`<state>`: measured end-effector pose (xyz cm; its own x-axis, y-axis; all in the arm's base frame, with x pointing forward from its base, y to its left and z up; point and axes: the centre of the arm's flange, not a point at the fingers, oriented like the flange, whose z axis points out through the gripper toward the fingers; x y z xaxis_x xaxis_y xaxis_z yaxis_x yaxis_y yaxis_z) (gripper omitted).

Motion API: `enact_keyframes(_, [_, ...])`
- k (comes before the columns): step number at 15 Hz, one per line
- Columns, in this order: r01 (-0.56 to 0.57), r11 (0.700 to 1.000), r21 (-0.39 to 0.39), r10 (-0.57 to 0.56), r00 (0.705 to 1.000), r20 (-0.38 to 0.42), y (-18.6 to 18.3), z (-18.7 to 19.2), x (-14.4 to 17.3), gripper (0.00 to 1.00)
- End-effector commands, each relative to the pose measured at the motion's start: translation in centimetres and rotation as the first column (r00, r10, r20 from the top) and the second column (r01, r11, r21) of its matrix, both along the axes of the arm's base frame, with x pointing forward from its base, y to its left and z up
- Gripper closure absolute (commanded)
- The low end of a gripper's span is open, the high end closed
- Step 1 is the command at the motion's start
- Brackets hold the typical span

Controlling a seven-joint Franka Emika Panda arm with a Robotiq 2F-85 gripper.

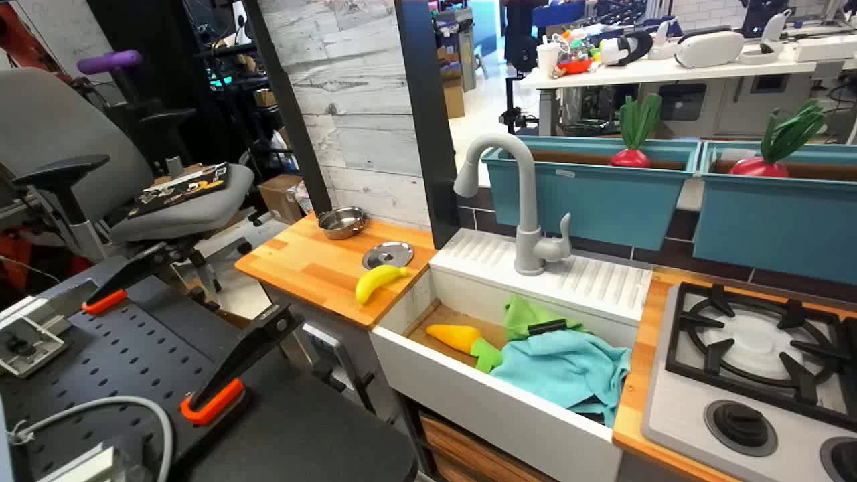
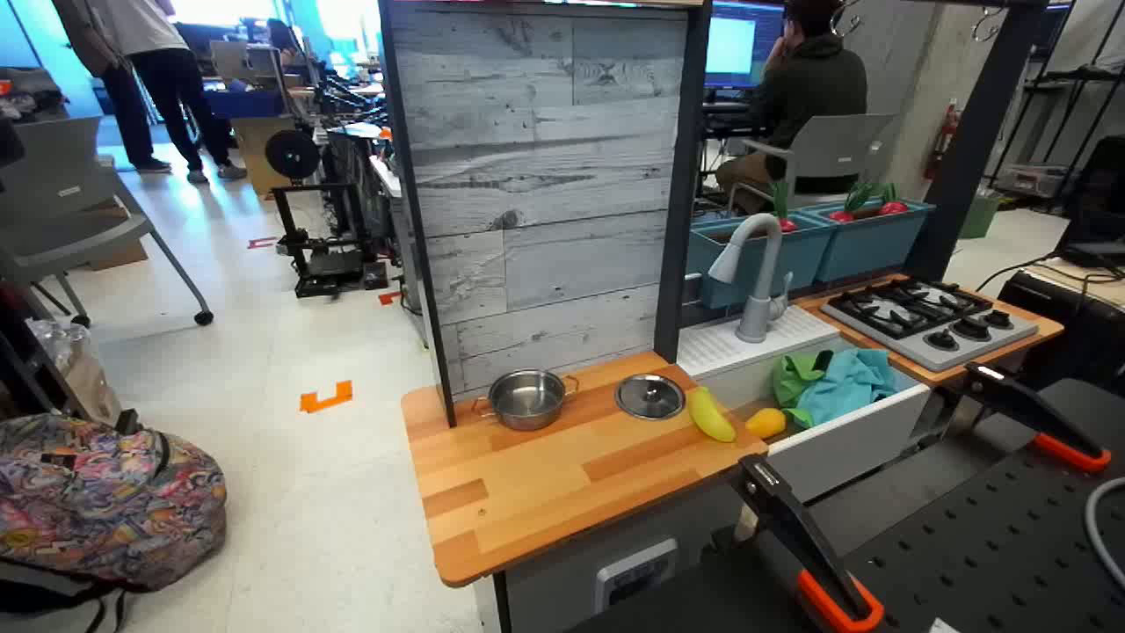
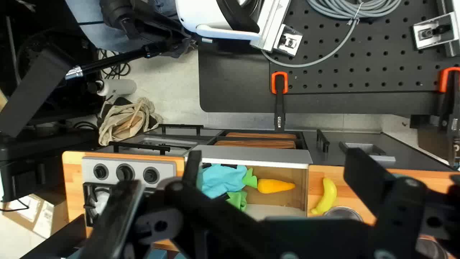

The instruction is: Put the lid on the pot

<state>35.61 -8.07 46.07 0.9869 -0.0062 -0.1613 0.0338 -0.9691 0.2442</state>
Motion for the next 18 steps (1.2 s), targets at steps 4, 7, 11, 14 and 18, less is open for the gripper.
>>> enact_keyframes(4, [0.0,1.0,0.0,0.0,1.0,0.0,0.0,0.0,0.0,0.0])
enact_keyframes(7, [0.016,1.0,0.017,-0.016,1.0,0.004,0.1,-1.2,3.0,0.0])
enact_keyframes(11, [-0.013,0.999,0.029,0.012,0.999,0.041,1.6,-5.0,8.2,0.0])
enact_keyframes(14, [-0.063,0.996,0.069,0.059,0.997,0.051,2.9,-9.7,12.3,0.0])
enact_keyframes(18, [-0.048,0.989,0.143,0.045,0.999,0.027,3.3,-17.1,17.0,0.0])
